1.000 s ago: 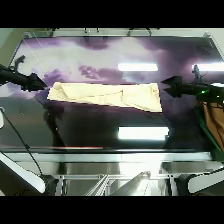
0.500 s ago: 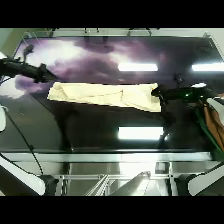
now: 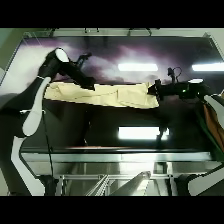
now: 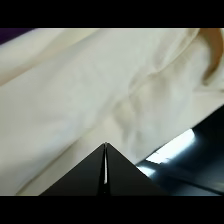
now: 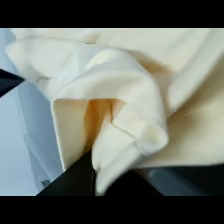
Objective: Fold the shirts.
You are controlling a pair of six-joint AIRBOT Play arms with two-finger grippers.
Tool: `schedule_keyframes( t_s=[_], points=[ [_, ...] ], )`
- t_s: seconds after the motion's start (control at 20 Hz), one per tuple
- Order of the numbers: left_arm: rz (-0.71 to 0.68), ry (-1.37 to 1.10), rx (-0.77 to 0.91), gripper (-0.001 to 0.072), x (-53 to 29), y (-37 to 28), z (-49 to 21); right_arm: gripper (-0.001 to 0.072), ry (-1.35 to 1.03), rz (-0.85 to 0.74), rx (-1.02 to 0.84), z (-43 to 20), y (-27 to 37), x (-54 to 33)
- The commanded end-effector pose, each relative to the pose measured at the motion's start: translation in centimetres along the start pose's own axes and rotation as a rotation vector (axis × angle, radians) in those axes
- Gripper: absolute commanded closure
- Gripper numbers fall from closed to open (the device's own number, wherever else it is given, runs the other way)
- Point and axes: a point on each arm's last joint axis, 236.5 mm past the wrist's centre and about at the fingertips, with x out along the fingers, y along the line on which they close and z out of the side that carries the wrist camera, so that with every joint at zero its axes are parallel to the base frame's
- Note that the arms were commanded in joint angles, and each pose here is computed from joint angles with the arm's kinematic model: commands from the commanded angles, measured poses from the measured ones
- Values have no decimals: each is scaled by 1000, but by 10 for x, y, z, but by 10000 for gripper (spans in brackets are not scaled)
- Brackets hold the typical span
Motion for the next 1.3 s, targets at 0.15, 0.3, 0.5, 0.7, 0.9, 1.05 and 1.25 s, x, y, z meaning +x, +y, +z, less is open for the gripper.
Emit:
schedule_keyframes(
  t_s=[0.15,0.3,0.5,0.7,0.9,1.05,1.25],
  points=[
    [68,101,85,709,70,-49,-11,686,-54,93,-205,-2,109,-83],
    [-11,15,142,708,73,-106,14,686,-99,97,-301,4,146,-113],
    [-114,-154,211,708,3,-170,57,686,-98,105,-354,5,176,-107],
    [-50,-302,121,701,-134,-119,46,686,-69,94,-438,-10,204,-16],
    [26,-450,-27,691,-246,-52,0,685,-96,39,-577,-48,211,139],
    [-47,-537,-102,691,-278,-37,-29,559,-109,0,-622,-80,192,245],
    [-156,-566,-173,691,-274,-37,-65,515,-51,180,-629,-110,244,272]
  ],
)
